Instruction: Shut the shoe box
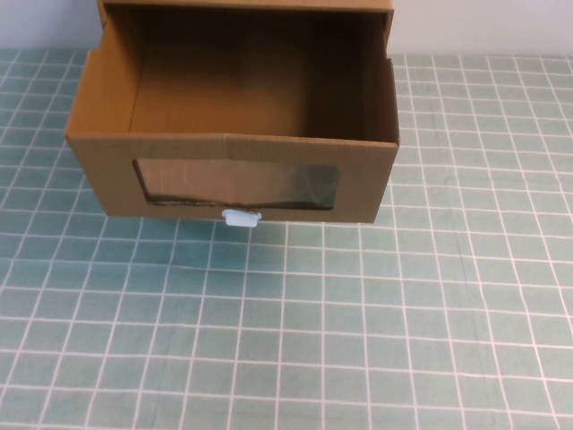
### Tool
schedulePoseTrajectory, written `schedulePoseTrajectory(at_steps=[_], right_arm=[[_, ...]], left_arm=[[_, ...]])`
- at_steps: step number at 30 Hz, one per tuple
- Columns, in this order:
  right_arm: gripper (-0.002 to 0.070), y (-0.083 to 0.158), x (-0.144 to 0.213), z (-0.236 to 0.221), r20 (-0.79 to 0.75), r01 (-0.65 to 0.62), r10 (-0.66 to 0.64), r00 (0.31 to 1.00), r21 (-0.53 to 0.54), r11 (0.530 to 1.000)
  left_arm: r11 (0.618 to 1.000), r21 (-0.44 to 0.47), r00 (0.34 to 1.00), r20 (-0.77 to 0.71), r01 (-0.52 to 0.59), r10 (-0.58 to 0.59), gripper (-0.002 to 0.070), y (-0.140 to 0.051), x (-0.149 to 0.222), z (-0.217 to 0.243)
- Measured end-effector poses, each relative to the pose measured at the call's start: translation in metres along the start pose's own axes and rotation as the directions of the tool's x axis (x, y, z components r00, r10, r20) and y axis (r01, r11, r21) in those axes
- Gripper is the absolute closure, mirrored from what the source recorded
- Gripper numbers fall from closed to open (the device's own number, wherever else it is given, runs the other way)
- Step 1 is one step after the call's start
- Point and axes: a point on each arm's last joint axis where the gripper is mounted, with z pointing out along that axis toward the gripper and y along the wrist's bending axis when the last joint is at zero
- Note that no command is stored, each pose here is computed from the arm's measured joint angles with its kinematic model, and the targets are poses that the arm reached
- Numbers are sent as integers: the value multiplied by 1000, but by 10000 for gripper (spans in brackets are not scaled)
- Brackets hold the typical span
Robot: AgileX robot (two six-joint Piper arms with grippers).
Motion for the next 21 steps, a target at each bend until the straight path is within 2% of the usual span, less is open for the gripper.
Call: schedulePoseTrajectory(at_steps=[4, 8, 12, 16, 18, 21], right_arm=[[692, -6, 18, 39, -107, 53, -48, 993, 35, 998], [692, -9, 33, 71, -133, 5, 0, 991, 33, 999], [692, -4, 48, 93, -188, -35, 34, 982, -5, 999], [692, 11, 53, 109, -262, 135, -166, 951, -133, 982], [692, 22, 51, 119, -312, 238, -302, 901, -227, 944], [692, 34, 52, 133, -405, 310, -443, 799, -354, 883]], left_arm=[[995, 40, 992, -93, 87, -83, 680, 0, 4, 32], [977, 71, 965, -184, 202, -186, 680, -1, 17, 65], [982, 86, 952, -274, 169, -139, 680, 2, 29, 100], [979, 191, 921, -390, 73, 7, 680, 1, 32, 141], [960, 274, 904, -422, 50, 74, 680, -2, 28, 162], [930, 367, 904, -409, 37, 125, 680, -4, 11, 190]])
